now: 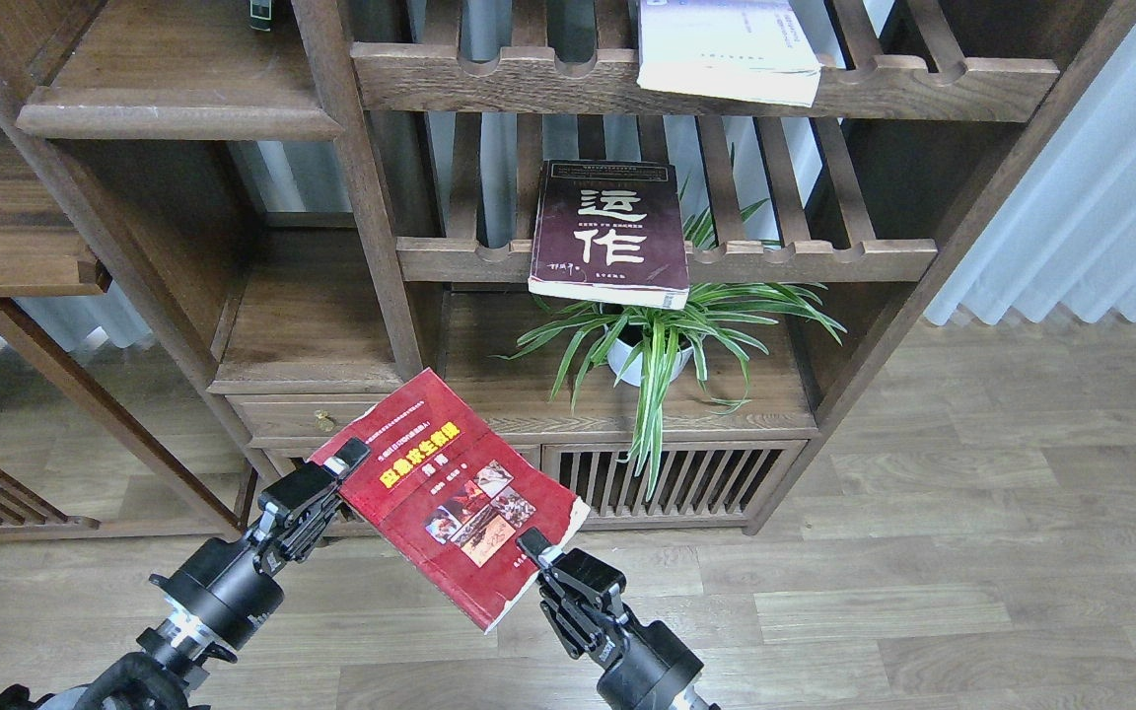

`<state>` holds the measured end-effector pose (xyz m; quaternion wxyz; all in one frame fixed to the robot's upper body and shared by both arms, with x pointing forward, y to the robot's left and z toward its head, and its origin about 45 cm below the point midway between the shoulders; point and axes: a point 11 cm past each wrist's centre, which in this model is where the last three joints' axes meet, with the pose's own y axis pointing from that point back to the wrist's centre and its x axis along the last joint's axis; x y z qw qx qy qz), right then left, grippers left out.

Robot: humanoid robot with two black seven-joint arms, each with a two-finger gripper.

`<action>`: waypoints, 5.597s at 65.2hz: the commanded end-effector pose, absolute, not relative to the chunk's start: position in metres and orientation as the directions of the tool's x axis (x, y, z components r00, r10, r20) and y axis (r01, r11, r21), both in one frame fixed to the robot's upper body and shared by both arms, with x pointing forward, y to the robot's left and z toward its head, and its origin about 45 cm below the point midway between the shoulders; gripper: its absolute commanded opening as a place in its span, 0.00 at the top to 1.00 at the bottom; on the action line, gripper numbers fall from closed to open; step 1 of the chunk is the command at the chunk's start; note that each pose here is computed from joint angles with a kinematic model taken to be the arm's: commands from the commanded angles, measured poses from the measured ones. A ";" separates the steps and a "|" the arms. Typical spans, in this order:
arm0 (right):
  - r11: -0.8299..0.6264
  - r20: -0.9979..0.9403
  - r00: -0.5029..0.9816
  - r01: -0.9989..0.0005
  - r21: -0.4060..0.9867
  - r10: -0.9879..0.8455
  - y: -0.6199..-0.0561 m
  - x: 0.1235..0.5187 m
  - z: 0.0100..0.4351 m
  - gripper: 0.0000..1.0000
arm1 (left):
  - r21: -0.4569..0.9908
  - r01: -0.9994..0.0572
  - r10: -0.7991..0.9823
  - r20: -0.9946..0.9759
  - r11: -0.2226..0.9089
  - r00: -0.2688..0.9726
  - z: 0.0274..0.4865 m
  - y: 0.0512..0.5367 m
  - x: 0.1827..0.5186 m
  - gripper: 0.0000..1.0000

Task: Organize books on shelf
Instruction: 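Hold the red paperback with both grippers and regrip with the left gripper, then release the right gripper and lift the red paperback up with the left gripper, then set the red paperback on the upper shelf and open the left gripper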

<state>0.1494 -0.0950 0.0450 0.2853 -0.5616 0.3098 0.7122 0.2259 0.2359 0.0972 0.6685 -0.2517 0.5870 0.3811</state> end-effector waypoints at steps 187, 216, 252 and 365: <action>-0.606 -0.976 -0.203 -0.767 0.211 -0.084 -0.117 0.164 0.017 0.01 | -0.133 -0.939 0.636 -0.705 0.316 0.314 0.322 0.466 0.303 0.96; -0.603 -0.973 -0.206 -0.764 0.228 -0.107 -0.120 0.168 0.012 0.01 | -0.124 -0.919 0.810 -0.438 0.375 0.390 0.428 0.482 0.351 0.95; -0.600 -0.975 -0.197 -0.769 0.220 -0.104 -0.121 0.173 0.014 0.01 | 0.038 -0.940 0.937 0.073 0.340 0.342 0.524 0.433 0.440 0.95; -0.588 -0.994 -0.104 -0.802 0.105 -0.036 -0.111 0.210 0.047 0.01 | -0.102 -0.979 0.974 -0.128 0.174 0.186 0.463 0.381 0.543 0.93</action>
